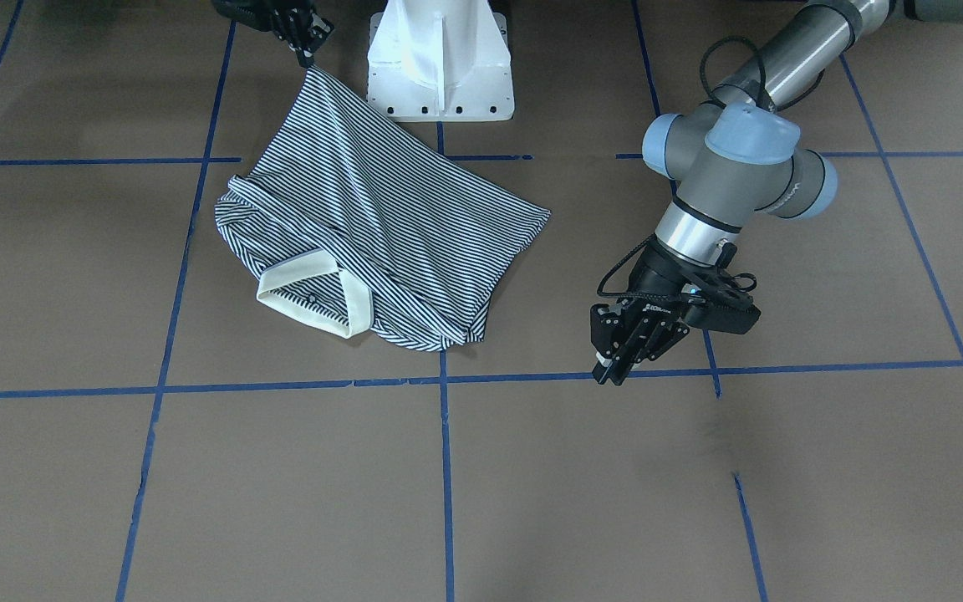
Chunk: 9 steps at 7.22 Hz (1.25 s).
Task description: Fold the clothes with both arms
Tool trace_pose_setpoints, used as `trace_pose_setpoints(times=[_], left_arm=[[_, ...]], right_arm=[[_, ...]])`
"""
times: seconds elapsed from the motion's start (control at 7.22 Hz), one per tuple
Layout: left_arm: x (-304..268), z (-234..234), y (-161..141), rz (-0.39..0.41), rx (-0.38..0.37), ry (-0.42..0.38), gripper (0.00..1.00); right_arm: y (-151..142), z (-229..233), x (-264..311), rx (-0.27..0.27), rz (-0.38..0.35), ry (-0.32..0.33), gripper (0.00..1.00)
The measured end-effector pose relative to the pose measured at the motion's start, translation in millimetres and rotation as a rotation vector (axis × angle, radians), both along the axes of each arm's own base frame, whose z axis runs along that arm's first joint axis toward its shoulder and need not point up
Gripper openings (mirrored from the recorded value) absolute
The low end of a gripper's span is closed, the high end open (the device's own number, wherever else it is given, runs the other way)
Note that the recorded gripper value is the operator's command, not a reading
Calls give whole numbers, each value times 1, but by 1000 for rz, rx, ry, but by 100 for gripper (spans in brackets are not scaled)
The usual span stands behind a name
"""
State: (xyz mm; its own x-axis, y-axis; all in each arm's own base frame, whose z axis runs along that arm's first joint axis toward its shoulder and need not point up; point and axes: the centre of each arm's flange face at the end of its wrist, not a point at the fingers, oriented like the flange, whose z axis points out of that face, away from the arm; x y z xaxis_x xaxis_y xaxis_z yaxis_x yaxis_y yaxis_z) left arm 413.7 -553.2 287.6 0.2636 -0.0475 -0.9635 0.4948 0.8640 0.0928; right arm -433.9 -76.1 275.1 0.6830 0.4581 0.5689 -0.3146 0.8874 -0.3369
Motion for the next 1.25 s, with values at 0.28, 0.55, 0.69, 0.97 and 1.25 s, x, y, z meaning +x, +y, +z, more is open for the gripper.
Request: trace_pose_setpoints(times=[0.28, 0.55, 0.69, 0.97, 1.25], left_arm=[[4, 2, 27, 110, -52, 47, 54], [4, 4, 97, 228, -145, 92, 54], [18, 4, 127, 249, -201, 64, 54], [67, 7, 187, 254, -314, -42, 55], [97, 13, 219, 243, -382, -147, 58]], right_arm=[[-23, -6, 8, 0, 57, -1, 100], [-121, -35, 29, 21, 268, -66, 100], [-178, -48, 42, 73, 344, -84, 100], [-266, -63, 72, 156, 365, -76, 100], [-297, -59, 70, 168, 350, -66, 100]])
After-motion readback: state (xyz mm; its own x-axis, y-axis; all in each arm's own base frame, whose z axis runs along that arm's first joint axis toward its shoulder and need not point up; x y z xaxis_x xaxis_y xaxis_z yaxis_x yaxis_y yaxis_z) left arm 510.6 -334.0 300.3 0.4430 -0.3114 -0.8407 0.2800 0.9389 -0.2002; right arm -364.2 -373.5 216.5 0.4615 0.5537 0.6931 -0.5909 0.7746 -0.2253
